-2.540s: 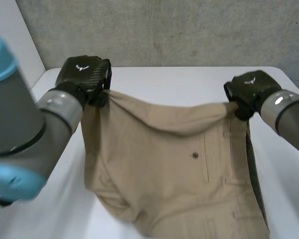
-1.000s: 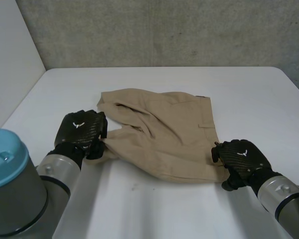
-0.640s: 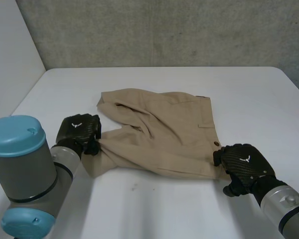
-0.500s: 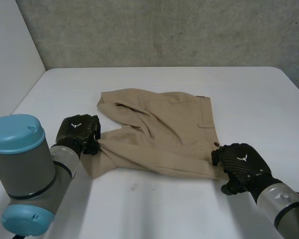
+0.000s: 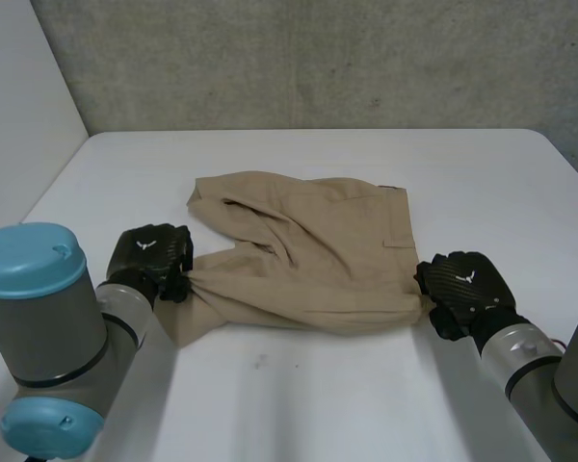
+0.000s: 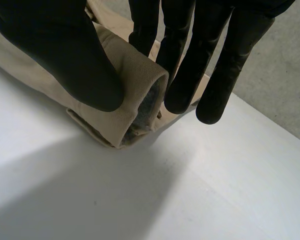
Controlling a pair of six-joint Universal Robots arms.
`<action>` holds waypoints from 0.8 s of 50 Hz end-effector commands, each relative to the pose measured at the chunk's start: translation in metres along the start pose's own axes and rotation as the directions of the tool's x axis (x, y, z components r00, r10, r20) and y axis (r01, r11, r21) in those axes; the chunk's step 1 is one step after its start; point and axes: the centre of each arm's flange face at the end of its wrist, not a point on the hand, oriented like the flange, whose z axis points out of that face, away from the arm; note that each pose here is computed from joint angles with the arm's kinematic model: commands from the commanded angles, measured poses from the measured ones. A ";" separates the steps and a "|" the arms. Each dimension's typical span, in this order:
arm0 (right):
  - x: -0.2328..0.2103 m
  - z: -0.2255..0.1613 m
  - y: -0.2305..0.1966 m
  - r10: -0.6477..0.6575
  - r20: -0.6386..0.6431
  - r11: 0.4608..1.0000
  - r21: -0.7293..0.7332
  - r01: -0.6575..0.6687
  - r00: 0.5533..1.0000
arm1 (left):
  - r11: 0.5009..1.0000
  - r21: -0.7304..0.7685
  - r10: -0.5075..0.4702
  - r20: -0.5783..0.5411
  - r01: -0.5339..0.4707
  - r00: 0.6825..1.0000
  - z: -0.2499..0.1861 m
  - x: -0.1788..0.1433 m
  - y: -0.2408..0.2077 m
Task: Fold the shorts.
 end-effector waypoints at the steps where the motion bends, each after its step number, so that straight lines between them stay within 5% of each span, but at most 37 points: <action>1: 0.008 -0.001 -0.008 0.042 -0.020 0.999 0.015 -0.042 0.999 | 0.999 -0.038 0.010 -0.010 -0.010 1.000 -0.010 0.002 0.007; 22: 0.024 -0.045 -0.020 -0.058 0.067 0.967 -0.244 0.072 0.996 | 0.941 -0.333 -0.028 -0.258 -0.061 0.966 -0.138 0.033 0.033; 29: 0.033 -0.055 -0.016 -0.060 0.110 0.941 -0.325 0.093 0.992 | 0.921 -0.377 -0.012 -0.270 -0.094 0.963 -0.147 0.032 0.037; 40: 0.032 -0.047 -0.013 -0.054 0.127 0.963 -0.256 0.085 0.990 | 0.969 -0.243 -0.024 -0.244 -0.037 0.969 -0.120 0.034 -0.001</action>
